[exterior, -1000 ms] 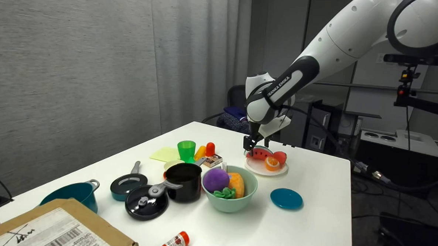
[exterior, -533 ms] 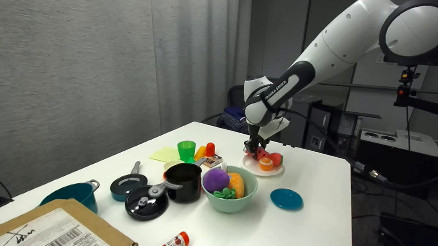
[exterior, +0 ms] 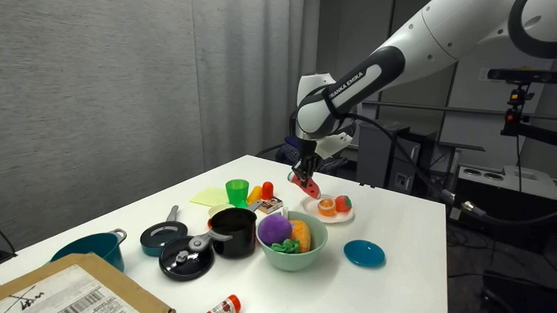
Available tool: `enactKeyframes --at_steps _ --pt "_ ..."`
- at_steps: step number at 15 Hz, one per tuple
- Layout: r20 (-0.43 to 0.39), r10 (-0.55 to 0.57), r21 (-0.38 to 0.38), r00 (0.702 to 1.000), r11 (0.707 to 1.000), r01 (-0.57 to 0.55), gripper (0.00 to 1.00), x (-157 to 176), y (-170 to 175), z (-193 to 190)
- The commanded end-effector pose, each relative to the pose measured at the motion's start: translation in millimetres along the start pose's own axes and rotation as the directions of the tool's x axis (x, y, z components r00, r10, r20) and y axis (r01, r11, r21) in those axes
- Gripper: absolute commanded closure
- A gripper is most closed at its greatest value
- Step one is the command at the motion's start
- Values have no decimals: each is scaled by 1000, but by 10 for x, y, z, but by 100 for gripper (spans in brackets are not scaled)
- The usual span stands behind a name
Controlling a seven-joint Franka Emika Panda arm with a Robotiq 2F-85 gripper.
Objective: Pick up the fruits plush toys from the plate and put them in the bowl
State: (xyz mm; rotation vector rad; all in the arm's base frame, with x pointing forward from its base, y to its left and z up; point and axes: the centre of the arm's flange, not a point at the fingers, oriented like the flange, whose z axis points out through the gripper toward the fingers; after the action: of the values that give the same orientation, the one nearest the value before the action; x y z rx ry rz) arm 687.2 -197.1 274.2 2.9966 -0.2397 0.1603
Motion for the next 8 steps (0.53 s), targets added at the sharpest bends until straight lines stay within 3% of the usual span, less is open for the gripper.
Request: enactKeyframes --at_steps 1,4,8 --pt "15 -130 153 991 980 126 97 -159 -664 -405" --pt "102 -201 261 974 950 169 97 -335 -1311 -614" --pt "227 -265 288 937 937 196 97 -574 -1888 -696"
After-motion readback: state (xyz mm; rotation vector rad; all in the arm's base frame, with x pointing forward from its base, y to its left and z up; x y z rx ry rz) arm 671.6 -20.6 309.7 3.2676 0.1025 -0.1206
